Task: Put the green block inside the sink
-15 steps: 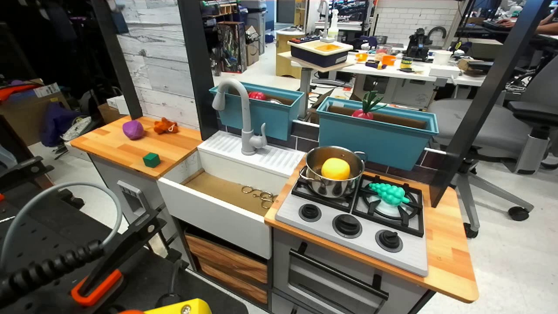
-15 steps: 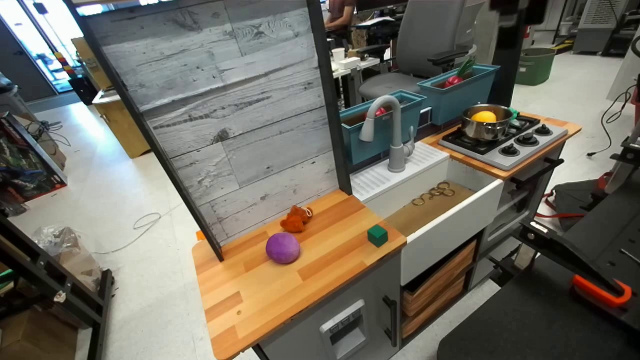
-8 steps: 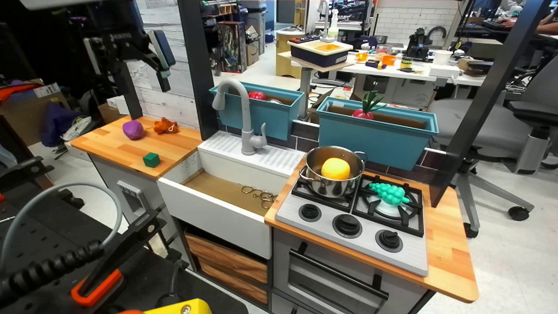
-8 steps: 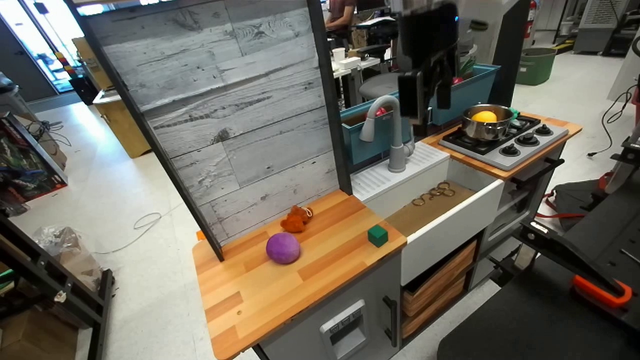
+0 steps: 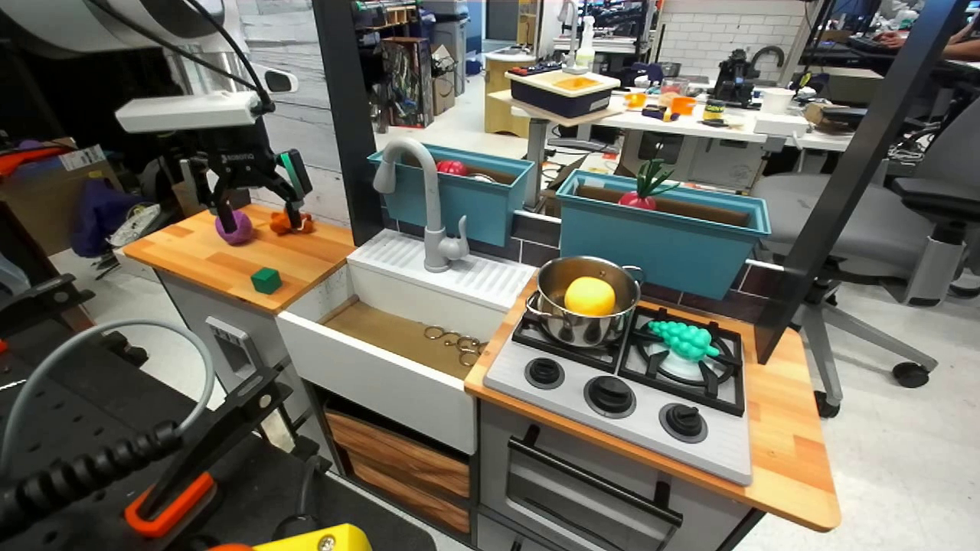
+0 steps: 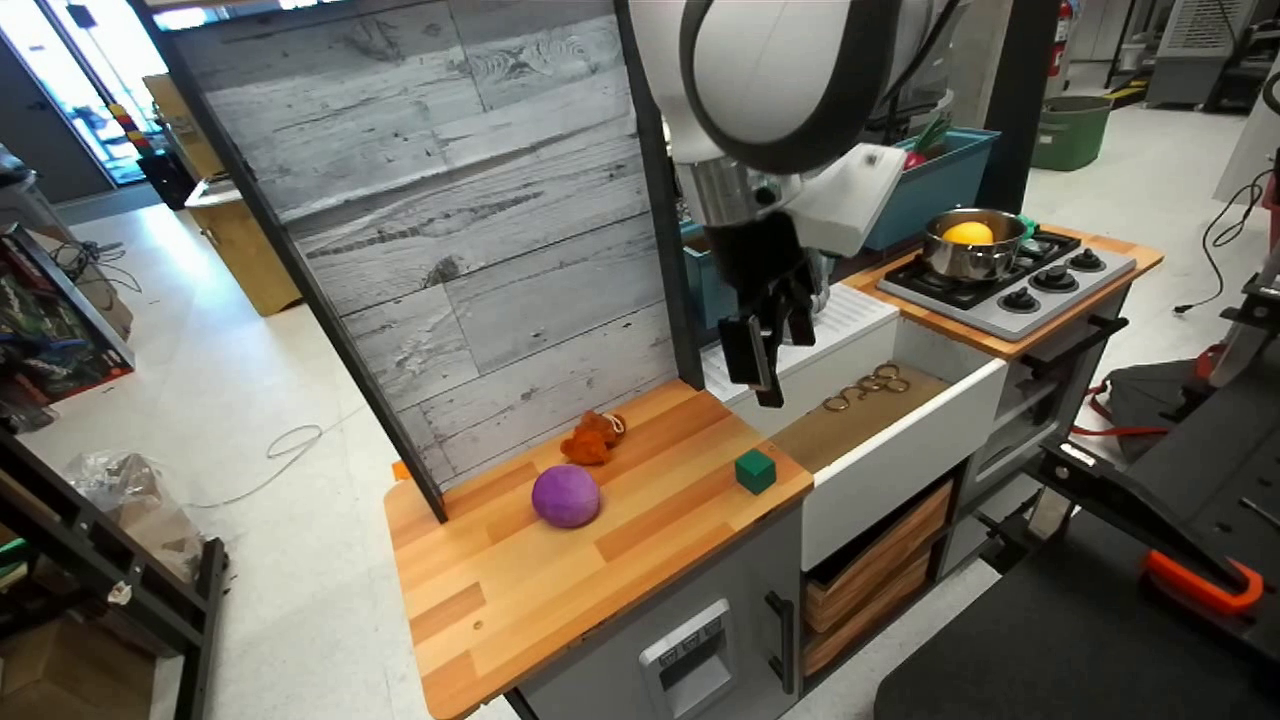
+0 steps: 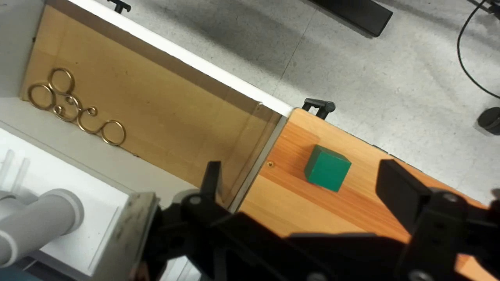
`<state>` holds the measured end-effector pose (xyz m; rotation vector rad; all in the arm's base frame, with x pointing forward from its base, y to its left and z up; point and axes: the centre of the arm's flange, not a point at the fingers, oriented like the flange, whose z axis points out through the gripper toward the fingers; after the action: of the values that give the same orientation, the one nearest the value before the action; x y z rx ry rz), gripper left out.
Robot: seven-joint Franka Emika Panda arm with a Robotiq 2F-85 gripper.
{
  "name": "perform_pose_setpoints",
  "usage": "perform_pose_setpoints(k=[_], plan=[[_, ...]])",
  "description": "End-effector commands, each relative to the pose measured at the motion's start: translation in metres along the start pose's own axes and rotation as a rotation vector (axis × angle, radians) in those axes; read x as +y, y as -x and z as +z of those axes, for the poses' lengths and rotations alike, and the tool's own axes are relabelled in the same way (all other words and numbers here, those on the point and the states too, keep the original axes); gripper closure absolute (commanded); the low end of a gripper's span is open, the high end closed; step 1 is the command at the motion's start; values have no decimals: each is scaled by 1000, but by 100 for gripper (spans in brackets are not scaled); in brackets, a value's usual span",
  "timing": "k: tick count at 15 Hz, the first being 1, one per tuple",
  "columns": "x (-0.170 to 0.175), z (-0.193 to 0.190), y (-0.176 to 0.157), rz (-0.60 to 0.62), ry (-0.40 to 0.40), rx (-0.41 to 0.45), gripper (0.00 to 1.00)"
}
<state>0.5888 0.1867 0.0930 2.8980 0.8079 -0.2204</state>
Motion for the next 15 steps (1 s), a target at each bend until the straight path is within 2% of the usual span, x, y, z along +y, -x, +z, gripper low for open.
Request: perform_pose_setpoints(k=[1,4,9,15], plan=[[3,21,-40,-48,2,-6,0],[-4,33,-51,-52,-41,24,0],[-21,54,-59,-65,-53,32,0],[-23,80,-59,-49,-58,24,0]])
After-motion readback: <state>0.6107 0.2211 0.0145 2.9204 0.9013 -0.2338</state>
